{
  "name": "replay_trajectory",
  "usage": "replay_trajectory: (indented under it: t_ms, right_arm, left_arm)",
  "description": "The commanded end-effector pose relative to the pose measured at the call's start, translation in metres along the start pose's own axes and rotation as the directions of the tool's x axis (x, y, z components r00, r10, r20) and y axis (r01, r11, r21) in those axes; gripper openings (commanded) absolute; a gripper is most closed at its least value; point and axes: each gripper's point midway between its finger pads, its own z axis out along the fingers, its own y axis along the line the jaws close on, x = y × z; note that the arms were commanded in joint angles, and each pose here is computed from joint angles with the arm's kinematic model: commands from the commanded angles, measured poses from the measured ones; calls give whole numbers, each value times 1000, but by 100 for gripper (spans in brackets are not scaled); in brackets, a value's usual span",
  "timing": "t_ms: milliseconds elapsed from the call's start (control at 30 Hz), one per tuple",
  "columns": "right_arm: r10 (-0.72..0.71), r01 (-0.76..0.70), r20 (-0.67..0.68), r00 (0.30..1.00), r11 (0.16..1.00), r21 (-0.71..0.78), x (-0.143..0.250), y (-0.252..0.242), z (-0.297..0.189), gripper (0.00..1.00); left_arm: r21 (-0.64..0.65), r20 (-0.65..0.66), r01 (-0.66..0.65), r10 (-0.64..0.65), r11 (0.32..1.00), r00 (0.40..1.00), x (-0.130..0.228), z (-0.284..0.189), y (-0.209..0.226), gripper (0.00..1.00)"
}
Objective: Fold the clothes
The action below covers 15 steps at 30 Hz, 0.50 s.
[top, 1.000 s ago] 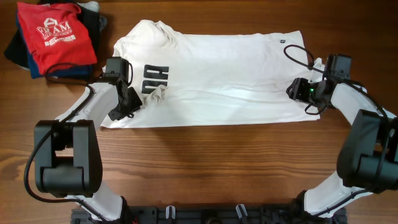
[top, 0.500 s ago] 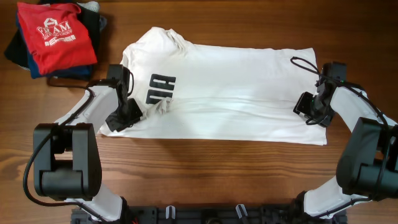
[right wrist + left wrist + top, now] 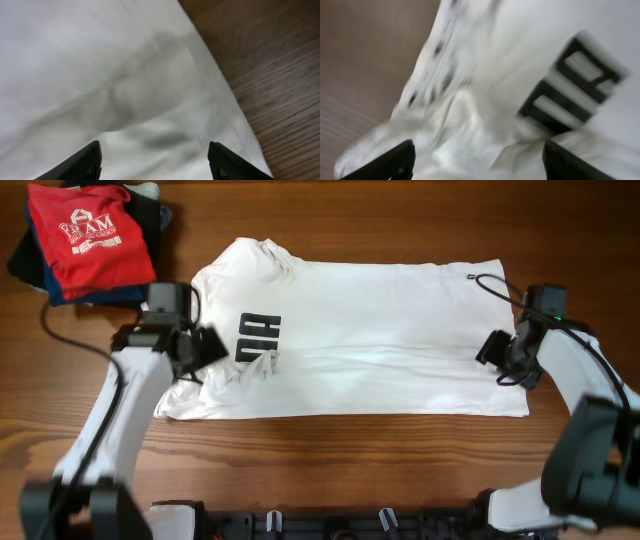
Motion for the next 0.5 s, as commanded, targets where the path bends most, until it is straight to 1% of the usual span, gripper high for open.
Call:
replay_trajectory:
  t_ms: [0, 33, 100, 200, 267, 333, 400, 467]
  right_arm:
    - [-110, 145, 201, 973, 975, -169, -39, 34, -55, 73]
    - [-108, 150, 223, 969, 971, -184, -42, 37, -61, 73]
    - [-103, 153, 247, 964, 969, -193, -45, 38, -68, 73]
    - [-104, 152, 237, 966, 969, -194, -44, 38, -67, 73]
    - [-104, 152, 235, 966, 968, -198, -43, 39, -67, 73]
    - [-104, 152, 232, 967, 968, -201, -42, 39, -67, 73]
    - [-104, 151, 228, 968, 968, -201, -41, 39, -67, 73]
    - [-105, 151, 221, 970, 968, -200, -40, 38, -66, 73]
  left_arm:
    - [182, 183, -117, 83, 976, 980, -45, -37, -42, 79]
    - [196, 205, -122, 81, 973, 975, -55, -38, -48, 78]
    - [209, 243, -177, 124, 962, 962, -81, -35, -65, 77]
    - [205, 251, -227, 173, 952, 952, -112, -18, -86, 79]
    - [205, 280, -273, 211, 940, 936, -148, 7, -109, 80]
    - [209, 310, -284, 212, 936, 927, -172, 25, -122, 80]
    - [219, 341, -289, 204, 932, 918, -193, 50, -136, 78]
    - [274, 346, -307, 205, 912, 916, -197, 82, -152, 76]
